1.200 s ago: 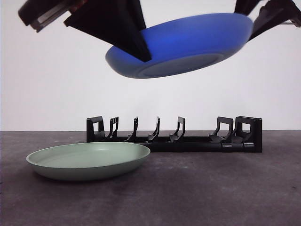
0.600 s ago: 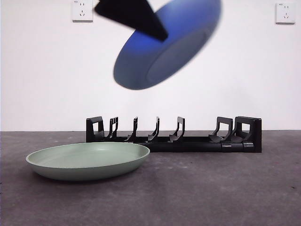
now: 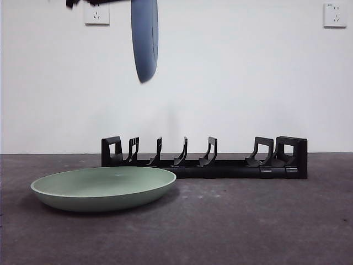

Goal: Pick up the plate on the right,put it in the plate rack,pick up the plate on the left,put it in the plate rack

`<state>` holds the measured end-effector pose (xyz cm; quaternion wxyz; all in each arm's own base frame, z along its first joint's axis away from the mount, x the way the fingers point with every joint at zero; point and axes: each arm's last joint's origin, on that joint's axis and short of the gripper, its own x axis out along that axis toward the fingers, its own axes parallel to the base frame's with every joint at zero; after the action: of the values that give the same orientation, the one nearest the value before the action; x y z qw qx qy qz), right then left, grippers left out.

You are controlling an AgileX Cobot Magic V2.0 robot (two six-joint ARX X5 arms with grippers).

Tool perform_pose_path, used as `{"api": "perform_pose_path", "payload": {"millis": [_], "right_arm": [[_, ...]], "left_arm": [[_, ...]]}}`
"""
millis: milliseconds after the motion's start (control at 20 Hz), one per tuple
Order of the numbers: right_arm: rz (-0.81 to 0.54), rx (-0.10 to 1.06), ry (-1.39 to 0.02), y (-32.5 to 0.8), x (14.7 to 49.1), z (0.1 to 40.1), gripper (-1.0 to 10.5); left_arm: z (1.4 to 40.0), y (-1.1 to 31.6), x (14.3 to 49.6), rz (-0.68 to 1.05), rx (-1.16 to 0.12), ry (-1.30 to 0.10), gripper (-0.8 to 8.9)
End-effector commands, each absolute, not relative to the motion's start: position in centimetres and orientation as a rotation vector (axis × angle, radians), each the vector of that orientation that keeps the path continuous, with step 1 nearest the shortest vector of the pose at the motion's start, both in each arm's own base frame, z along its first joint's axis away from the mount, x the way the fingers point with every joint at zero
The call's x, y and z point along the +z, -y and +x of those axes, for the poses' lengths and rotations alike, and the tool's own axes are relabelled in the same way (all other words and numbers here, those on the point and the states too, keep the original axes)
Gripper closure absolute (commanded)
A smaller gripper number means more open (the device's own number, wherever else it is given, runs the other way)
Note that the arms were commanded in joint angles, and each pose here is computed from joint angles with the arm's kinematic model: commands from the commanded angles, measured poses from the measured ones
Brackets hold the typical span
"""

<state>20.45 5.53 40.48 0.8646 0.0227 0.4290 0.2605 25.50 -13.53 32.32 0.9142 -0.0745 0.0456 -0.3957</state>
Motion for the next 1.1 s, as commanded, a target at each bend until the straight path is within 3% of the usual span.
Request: {"api": "perform_pose_path", "payload": {"millis": [50,700,1100], "right_arm": [[0.038,0.576,-0.93,-5.9,40.0,20.4,6.3],[-0.043,0.704,-0.971,-8.9,39.8,19.0,6.3],[-0.078,0.682,-0.959,-9.4,39.8,18.9,6.3]], "left_arm": [[27.1,13.2,30.8,-0.219,-0.783,-0.151,8.22],[32.3,14.3,24.7,-0.198,-0.736,-0.281,8.22],[33.0,14.5,22.5,-0.089,-0.702,-0.361,8.22]]}}
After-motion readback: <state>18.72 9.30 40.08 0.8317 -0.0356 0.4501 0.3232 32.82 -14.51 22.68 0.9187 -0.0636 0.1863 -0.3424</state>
